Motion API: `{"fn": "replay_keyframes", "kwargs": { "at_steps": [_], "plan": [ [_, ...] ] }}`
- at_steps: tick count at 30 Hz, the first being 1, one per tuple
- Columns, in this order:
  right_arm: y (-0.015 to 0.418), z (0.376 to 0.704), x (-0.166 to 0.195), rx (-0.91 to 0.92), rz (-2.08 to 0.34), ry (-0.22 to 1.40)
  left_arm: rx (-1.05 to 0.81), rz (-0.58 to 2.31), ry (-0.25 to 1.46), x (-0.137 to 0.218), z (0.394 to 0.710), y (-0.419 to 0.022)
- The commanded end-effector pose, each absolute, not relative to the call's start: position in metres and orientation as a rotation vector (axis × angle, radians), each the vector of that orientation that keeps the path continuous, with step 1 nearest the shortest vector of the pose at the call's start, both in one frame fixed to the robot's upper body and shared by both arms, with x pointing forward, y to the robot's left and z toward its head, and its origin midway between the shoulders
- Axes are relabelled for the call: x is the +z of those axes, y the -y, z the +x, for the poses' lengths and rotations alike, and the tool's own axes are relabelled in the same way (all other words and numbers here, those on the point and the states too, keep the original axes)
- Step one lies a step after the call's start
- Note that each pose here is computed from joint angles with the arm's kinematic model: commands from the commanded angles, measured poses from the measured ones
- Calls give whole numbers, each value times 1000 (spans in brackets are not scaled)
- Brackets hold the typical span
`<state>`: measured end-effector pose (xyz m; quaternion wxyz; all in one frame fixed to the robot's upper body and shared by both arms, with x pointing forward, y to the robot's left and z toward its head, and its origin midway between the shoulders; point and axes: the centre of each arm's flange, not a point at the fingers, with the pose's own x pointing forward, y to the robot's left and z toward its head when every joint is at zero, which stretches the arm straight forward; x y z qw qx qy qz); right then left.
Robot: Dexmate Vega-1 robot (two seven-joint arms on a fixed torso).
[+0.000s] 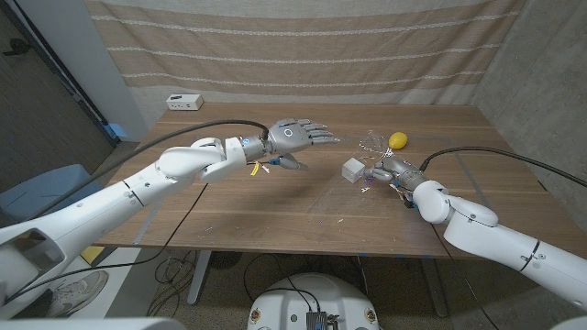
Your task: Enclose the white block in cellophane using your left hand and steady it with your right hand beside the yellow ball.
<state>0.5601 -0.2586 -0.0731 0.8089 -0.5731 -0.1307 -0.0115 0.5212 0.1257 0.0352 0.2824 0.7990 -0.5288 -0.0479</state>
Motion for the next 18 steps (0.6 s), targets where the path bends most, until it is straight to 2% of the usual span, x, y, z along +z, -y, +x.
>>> {"fn": "replay_keyframes", "kwargs": {
  "at_steps": [1, 12, 18],
  "plan": [
    [255, 565, -76, -12, -1223, 261, -104, 2315, 1546, 12, 510, -127],
    [256, 569, -75, -9, -1223, 251, -181, 2361, 1603, -12, 521, -128],
    [257, 571, -75, -8, -1223, 250, -42, 2473, 1626, -11, 527, -131]
  ]
}}
